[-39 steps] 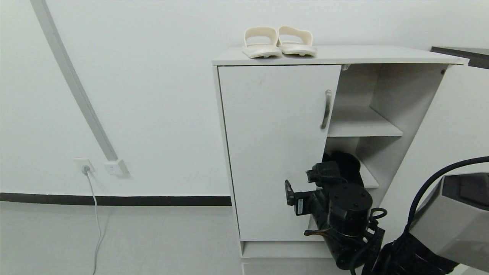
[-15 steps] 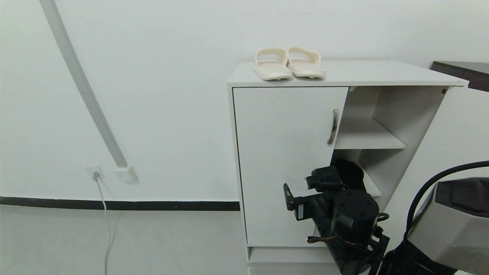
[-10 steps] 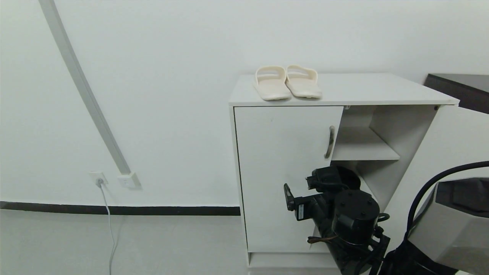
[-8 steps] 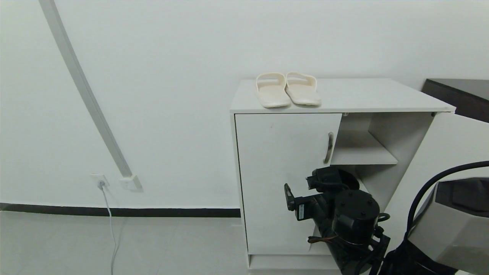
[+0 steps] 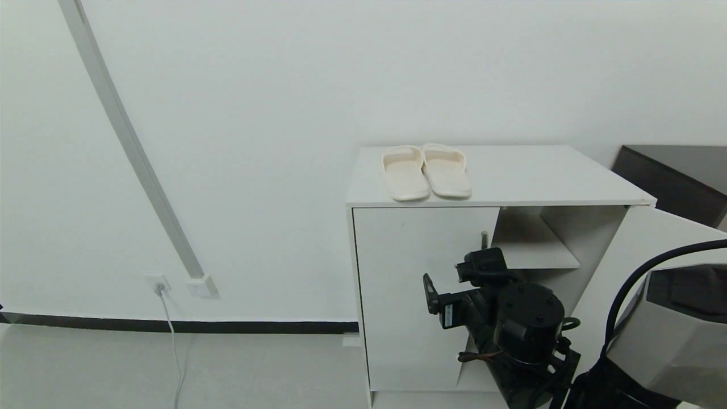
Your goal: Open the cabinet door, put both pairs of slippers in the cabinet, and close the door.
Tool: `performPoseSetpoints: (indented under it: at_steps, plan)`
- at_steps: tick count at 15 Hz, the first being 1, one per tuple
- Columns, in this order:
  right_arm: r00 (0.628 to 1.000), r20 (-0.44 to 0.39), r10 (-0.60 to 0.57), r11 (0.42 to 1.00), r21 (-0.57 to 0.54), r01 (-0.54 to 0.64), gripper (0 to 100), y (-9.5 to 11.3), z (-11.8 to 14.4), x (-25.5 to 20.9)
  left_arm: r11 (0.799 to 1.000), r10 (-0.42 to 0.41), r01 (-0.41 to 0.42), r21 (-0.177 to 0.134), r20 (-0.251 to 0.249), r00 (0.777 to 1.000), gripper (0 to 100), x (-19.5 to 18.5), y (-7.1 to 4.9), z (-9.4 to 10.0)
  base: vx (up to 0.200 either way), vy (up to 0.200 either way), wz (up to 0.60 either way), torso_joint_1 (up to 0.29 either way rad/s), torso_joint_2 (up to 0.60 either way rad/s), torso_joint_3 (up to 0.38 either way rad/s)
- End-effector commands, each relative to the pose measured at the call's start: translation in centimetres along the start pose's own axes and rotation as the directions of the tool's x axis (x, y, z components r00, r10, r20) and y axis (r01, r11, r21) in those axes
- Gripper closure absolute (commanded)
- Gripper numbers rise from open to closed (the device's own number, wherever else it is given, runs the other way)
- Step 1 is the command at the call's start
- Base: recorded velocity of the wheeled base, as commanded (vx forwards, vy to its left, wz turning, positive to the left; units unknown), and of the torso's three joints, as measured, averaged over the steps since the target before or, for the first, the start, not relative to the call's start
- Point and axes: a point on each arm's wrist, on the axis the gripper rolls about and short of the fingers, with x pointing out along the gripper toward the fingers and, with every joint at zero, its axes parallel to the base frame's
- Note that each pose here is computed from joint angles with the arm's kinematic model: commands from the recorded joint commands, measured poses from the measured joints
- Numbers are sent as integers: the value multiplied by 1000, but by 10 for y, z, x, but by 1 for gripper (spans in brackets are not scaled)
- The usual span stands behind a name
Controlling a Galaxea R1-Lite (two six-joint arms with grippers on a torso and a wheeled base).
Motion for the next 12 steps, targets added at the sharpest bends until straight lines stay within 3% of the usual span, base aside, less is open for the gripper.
performPoseSetpoints:
  at_steps: [1,12]
  plan:
    - [1000,-5,0,1000,-4,0,0,1,-3,1,1000,-2,2,0,-1,1000,100,0,0,0,0,0,0,212,-530,-325]
    - [1000,-11,-5,1000,-8,4,0,0,-5,1,1000,-1,1,3,-1,1000,100,0,0,0,0,0,0,238,-566,-326]
